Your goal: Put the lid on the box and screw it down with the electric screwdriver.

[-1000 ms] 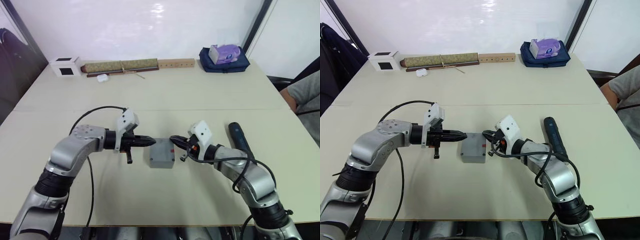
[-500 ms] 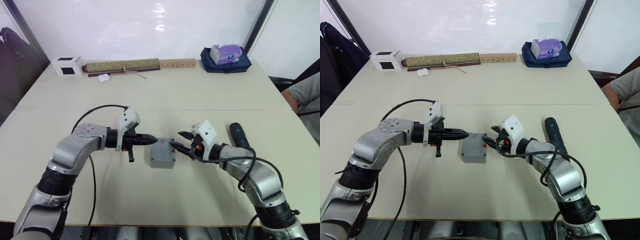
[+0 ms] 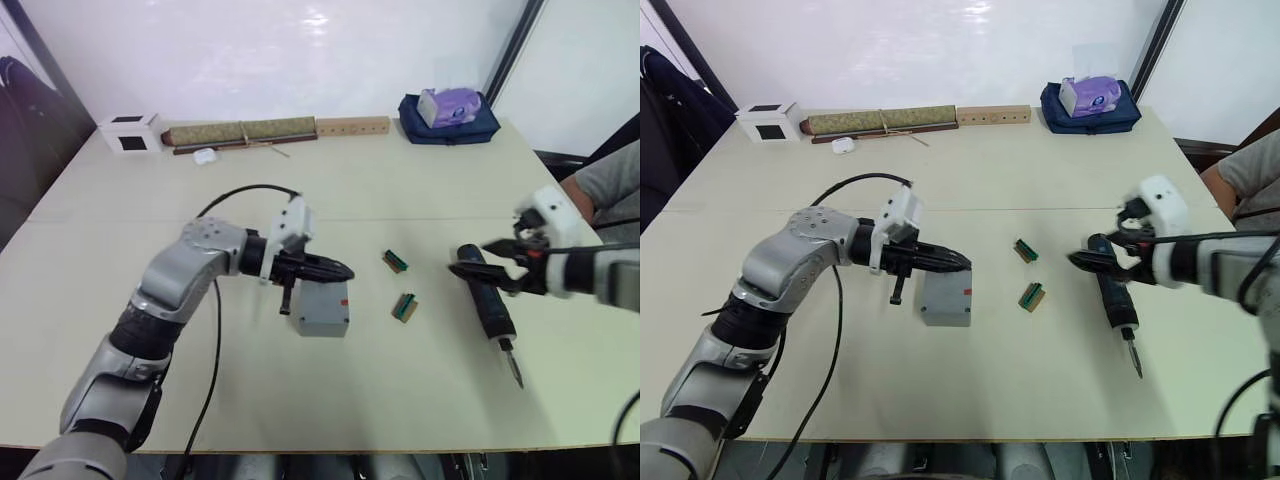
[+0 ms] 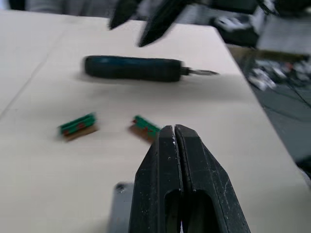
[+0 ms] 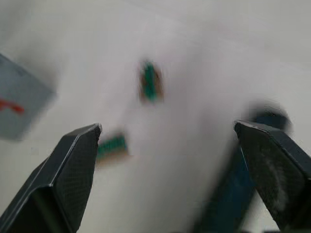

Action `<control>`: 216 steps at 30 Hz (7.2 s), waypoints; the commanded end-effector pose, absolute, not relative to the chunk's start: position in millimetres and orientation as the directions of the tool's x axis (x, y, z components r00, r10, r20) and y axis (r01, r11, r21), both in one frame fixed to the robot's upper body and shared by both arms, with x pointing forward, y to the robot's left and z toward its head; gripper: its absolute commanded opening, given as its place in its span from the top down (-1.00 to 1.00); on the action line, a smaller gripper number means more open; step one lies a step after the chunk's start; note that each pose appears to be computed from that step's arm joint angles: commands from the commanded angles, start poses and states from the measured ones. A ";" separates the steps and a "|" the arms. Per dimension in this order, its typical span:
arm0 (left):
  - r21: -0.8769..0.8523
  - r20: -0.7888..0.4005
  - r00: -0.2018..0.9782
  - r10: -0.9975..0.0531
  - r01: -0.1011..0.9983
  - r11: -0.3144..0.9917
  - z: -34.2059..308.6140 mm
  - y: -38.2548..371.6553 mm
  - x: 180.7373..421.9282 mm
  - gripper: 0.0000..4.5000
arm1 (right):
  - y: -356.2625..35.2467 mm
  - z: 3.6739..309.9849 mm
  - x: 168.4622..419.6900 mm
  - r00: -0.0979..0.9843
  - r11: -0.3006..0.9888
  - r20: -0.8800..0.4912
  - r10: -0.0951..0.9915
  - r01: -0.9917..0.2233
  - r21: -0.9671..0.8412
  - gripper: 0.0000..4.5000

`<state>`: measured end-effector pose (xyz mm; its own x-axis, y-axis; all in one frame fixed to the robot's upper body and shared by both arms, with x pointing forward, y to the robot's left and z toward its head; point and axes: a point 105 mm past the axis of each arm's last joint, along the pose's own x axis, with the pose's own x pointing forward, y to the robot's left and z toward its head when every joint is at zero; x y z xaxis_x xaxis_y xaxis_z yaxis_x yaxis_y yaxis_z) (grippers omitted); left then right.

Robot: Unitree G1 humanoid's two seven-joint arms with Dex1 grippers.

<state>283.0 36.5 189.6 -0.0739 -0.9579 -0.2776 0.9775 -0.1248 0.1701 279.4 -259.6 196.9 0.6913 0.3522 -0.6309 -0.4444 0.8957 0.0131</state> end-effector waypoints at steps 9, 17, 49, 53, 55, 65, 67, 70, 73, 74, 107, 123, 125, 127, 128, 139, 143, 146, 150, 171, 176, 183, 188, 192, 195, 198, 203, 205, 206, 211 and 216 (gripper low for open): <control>0.328 -0.363 -0.115 -0.925 0.913 -0.242 183.6 18.4 286.5 1.00 | -285.4 146.8 263.0 0.432 0.918 -0.835 0.341 -0.346 0.196 -0.96; 0.303 -0.322 -0.107 -0.941 0.930 -0.210 185.7 16.6 280.0 1.00 | -285.5 129.4 278.7 0.394 0.905 -0.875 0.281 -0.413 0.105 -0.96; 0.128 -0.134 0.276 -0.952 0.957 0.259 190.5 76.4 320.0 1.00 | -236.6 223.9 331.4 0.683 0.692 -0.391 0.617 -0.708 -0.145 0.17; 0.098 -0.161 0.274 -0.948 0.960 0.261 189.8 85.3 311.6 1.00 | -202.2 272.2 331.0 0.732 0.732 0.013 0.681 -0.681 -0.001 0.17; 0.090 -0.212 0.263 -0.941 0.964 0.249 183.2 84.4 307.9 1.00 | -173.9 292.9 314.5 0.667 0.676 0.252 0.701 -0.734 0.065 0.17; 0.120 -0.387 0.166 -0.907 0.984 0.129 161.9 83.0 303.3 1.00 | -97.7 254.0 288.6 0.637 0.628 0.331 0.696 -0.764 0.149 0.17; 0.121 -0.401 0.153 -0.903 0.986 0.113 159.7 83.2 301.6 1.00 | -90.4 250.8 288.3 0.637 0.630 0.331 0.696 -0.763 0.143 0.17; 0.108 -0.423 0.132 -0.897 0.990 0.094 151.9 82.4 297.8 1.00 | -77.3 241.9 284.0 0.628 0.625 0.322 0.708 -0.770 0.127 0.17; 0.106 -0.446 0.121 -0.887 0.991 0.082 146.2 83.1 296.5 1.00 | -70.2 233.8 284.1 0.630 0.636 0.303 0.715 -0.766 0.092 0.17; 0.107 -0.451 0.121 -0.884 0.991 0.081 145.5 84.0 296.9 1.00 | -68.7 232.7 284.9 0.632 0.640 0.302 0.714 -0.764 0.086 0.17; 0.131 -0.516 0.111 -0.849 0.990 0.050 128.1 80.7 294.5 1.00 | -66.5 145.3 300.1 0.732 0.733 0.065 0.679 -0.680 0.005 0.17; 0.134 -0.525 0.103 -0.845 0.990 0.038 123.7 80.5 293.1 1.00 | -74.1 115.1 307.1 0.777 0.779 -0.052 0.627 -0.626 0.034 0.17; 0.132 -0.524 0.102 -0.846 0.991 0.038 123.4 80.5 293.0 1.00 | -71.8 112.2 305.6 0.772 0.774 -0.061 0.632 -0.632 0.023 0.17; 0.131 -0.524 0.103 -0.846 0.991 0.039 123.2 80.8 293.0 1.00 | -70.0 111.7 304.1 0.767 0.769 -0.061 0.639 -0.639 0.018 0.17; 0.131 -0.525 0.103 -0.845 0.991 0.039 122.6 81.2 292.8 1.00 | -69.5 112.0 303.3 0.766 0.767 -0.058 0.641 -0.641 0.020 0.17; 0.129 -0.529 0.099 -0.843 0.991 0.036 118.9 80.9 290.7 1.00 | -72.2 113.3 300.6 0.759 0.760 -0.055 0.649 -0.650 -0.002 0.17; 0.129 -0.526 0.098 -0.845 0.991 0.035 117.9 80.1 289.6 1.00 | -72.9 112.5 299.2 0.757 0.759 -0.058 0.650 -0.652 -0.001 0.17; 0.131 -0.525 0.100 -0.845 0.991 0.036 117.6 79.6 289.6 1.00 | -73.2 112.0 299.1 0.757 0.758 -0.061 0.651 -0.652 -0.004 0.17; 0.131 -0.524 0.100 -0.846 0.991 0.035 117.4 79.1 288.9 1.00 | -73.5 112.0 299.2 0.756 0.757 -0.063 0.652 -0.654 -0.007 0.17; 0.113 -0.483 0.128 -0.866 0.990 0.083 114.0 77.1 294.0 1.00 | -86.3 237.5 307.5 0.681 0.706 0.220 0.699 -0.706 -0.058 0.17; 0.042 -0.372 0.156 -0.915 0.988 0.151 120.5 73.4 297.4 1.00 | -100.8 308.8 300.1 0.587 0.553 0.380 0.715 -0.807 0.206 0.17; 0.060 -0.262 0.155 -0.953 0.988 0.144 157.7 75.9 297.7 1.00 | -184.9 303.5 326.7 0.769 0.741 -0.037 0.638 -0.600 0.301 0.17; 0.133 -0.313 0.063 -0.948 0.991 0.022 172.4 75.3 284.6 1.00 | -239.2 236.8 315.7 0.722 0.871 -0.488 0.490 -0.389 0.300 0.17; 0.254 -0.372 0.004 -0.928 0.962 -0.098 182.0 60.2 272.4 1.00 | -268.3 166.8 290.9 0.565 0.917 -0.722 0.399 -0.256 0.306 0.17; 0.261 -0.353 -0.029 -0.935 0.957 -0.129 187.4 52.2 267.2 1.00 | -278.6 143.5 286.3 0.524 0.937 -0.777 0.349 -0.223 0.270 0.17; 0.253 -0.357 -0.025 -0.934 0.960 -0.122 183.7 50.5 267.7 1.00 | -286.7 140.1 292.4 0.542 0.953 -0.790 0.287 -0.248 0.176 0.17; 0.240 -0.355 -0.019 -0.935 0.964 -0.111 181.1 49.3 266.7 1.00 | -290.9 133.5 297.2 0.528 0.956 -0.803 0.276 -0.240 0.171 0.17; 0.238 -0.361 -0.011 -0.932 0.966 -0.104 178.8 50.7 267.0 1.00 | -292.4 130.0 297.5 0.522 0.957 -0.810 0.266 -0.241 0.160 0.17; 0.237 -0.362 -0.009 -0.932 0.966 -0.101 178.1 50.8 266.9 1.00 | -293.2 128.3 297.1 0.518 0.958 -0.815 0.260 -0.242 0.151 0.17; 0.232 -0.359 0.001 -0.933 0.969 -0.088 178.5 52.2 267.6 1.00 | -288.9 123.4 292.5 0.495 0.952 -0.828 0.262 -0.272 0.138 -0.60; 0.220 -0.353 0.030 -0.935 0.974 -0.052 179.4 59.7 274.1 1.00 | -288.5 132.5 298.0 0.543 0.939 -0.806 0.233 -0.341 0.042 -0.98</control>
